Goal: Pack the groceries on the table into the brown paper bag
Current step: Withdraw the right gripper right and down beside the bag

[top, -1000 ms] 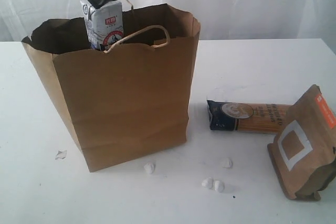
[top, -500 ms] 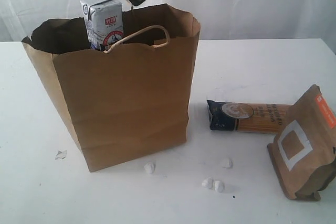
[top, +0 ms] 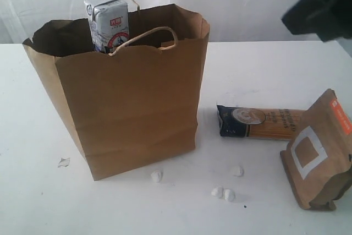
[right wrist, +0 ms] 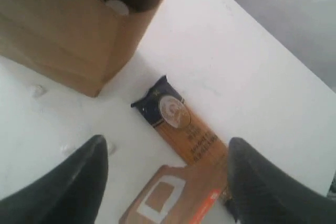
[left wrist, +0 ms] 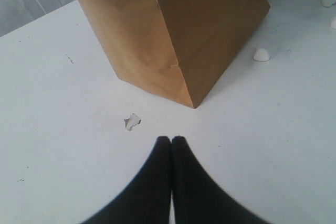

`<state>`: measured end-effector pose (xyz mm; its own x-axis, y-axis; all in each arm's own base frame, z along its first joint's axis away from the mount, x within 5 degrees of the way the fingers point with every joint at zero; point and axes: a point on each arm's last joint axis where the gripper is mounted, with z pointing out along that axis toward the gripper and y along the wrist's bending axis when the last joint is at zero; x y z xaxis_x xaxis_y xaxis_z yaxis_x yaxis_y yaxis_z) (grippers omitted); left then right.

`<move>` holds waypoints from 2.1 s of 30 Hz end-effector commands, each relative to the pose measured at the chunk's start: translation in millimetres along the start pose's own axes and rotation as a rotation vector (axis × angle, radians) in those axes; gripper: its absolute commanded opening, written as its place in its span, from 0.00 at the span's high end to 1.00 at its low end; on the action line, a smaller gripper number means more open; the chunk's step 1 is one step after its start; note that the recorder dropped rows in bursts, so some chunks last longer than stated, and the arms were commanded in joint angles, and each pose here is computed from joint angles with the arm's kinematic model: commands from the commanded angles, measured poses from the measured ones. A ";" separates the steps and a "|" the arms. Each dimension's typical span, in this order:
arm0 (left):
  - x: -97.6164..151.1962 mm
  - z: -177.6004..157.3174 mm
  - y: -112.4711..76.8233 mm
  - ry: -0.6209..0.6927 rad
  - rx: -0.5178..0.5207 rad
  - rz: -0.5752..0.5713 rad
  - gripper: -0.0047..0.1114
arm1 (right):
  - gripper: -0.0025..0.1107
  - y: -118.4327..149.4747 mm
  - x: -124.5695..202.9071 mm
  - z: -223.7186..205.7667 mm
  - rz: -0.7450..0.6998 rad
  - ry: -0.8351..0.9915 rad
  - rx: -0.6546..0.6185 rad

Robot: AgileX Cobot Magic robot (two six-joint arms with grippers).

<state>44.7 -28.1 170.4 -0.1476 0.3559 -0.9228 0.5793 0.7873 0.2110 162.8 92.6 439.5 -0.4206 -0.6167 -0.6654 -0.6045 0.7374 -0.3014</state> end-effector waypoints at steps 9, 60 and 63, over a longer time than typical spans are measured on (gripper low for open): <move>1.2 0.2 -0.4 0.000 0.002 -0.004 0.96 | 0.47 22.7 69.8 18.1 0.042 0.105 -0.034; 1.2 0.2 -0.4 0.000 0.002 -0.004 0.96 | 0.50 151.5 54.0 304.2 0.144 0.241 -0.452; 1.2 0.2 -0.4 0.000 0.002 -0.004 0.96 | 0.50 156.4 53.0 311.2 0.136 0.246 -0.456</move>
<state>44.7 -28.1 170.4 -0.1476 0.3559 -0.9228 0.5793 0.7873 0.2110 255.7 257.3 147.7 -0.6354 -0.6049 -0.4800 -0.7369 0.6607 0.1427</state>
